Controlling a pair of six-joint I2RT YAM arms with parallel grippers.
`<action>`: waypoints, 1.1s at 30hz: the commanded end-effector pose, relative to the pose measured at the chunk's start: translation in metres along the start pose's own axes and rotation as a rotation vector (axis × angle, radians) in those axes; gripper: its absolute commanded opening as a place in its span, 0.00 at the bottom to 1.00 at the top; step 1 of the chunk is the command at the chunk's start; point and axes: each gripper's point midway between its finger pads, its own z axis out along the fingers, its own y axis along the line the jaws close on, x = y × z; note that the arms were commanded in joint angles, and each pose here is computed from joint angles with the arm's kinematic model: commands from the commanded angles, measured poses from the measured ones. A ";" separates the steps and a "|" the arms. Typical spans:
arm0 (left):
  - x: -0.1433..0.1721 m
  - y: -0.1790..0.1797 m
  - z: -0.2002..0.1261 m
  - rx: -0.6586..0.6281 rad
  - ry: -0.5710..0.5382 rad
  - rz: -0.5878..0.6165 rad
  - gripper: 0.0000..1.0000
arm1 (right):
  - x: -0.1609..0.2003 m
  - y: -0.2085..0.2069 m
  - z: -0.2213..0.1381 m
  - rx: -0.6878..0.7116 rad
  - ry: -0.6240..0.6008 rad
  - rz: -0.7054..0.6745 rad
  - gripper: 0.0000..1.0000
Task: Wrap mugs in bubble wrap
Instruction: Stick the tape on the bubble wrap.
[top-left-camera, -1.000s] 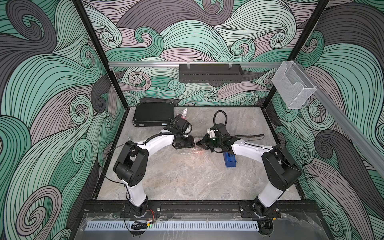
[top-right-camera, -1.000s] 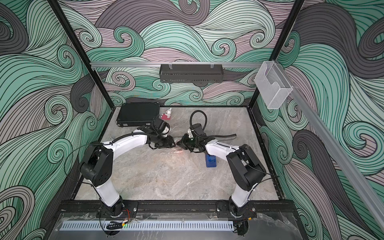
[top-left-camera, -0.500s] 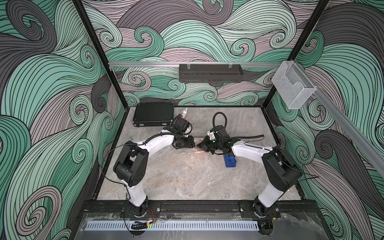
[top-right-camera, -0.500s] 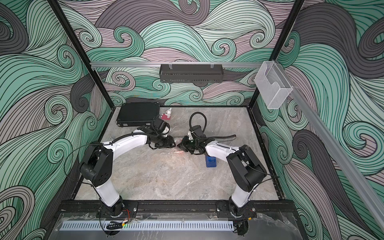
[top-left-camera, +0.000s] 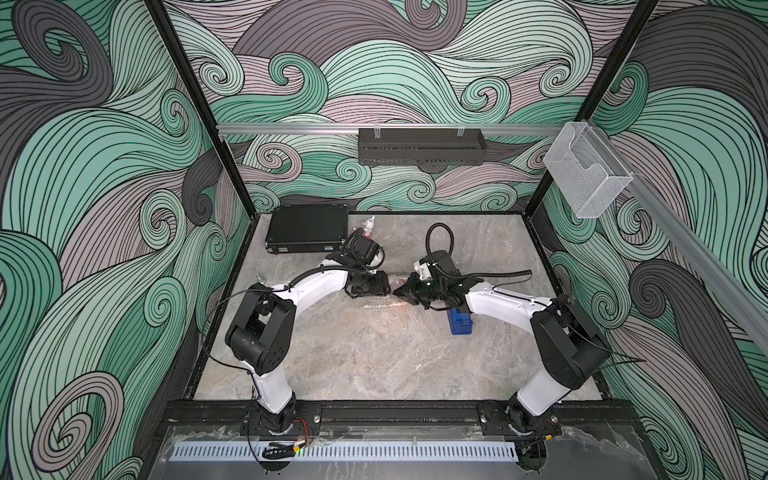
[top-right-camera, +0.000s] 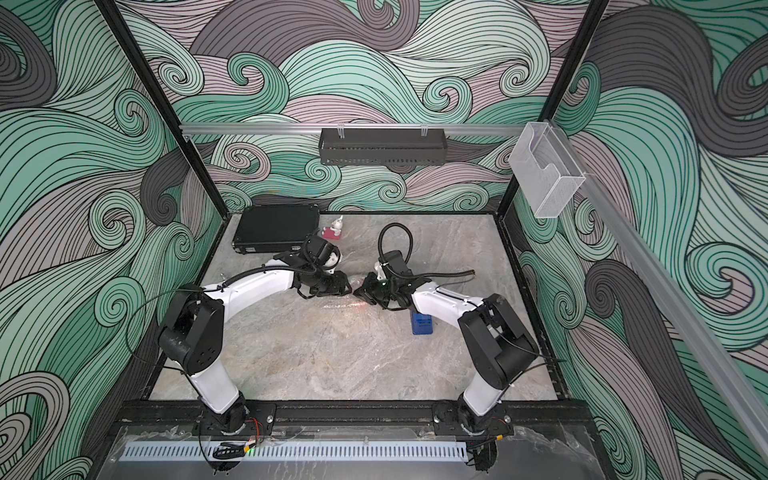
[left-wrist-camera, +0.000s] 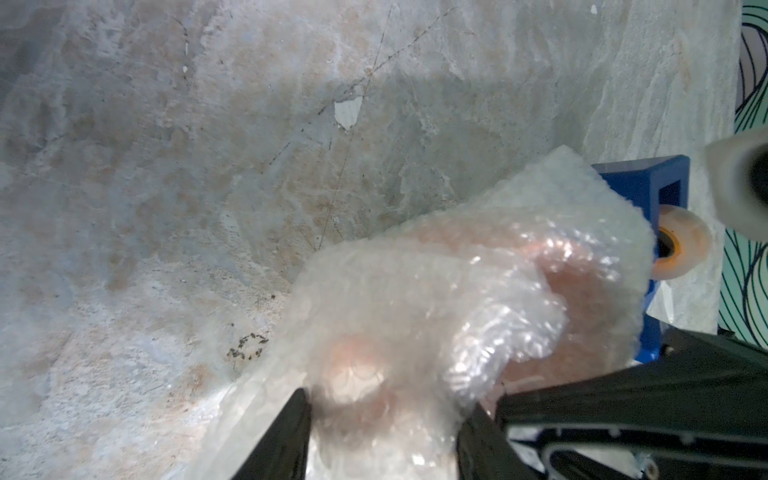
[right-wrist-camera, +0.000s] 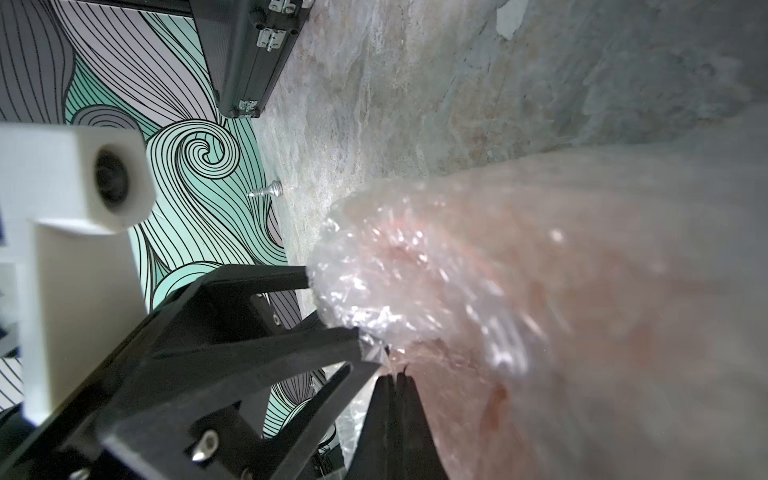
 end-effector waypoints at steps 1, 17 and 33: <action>-0.007 -0.014 -0.027 0.022 -0.054 0.024 0.51 | 0.005 -0.004 0.003 0.021 0.024 -0.009 0.00; -0.001 -0.041 -0.047 0.133 -0.052 0.033 0.34 | 0.003 -0.004 0.005 0.024 0.025 -0.011 0.00; 0.019 -0.054 -0.024 0.174 0.044 0.056 0.19 | 0.005 -0.002 0.004 0.013 0.035 -0.015 0.00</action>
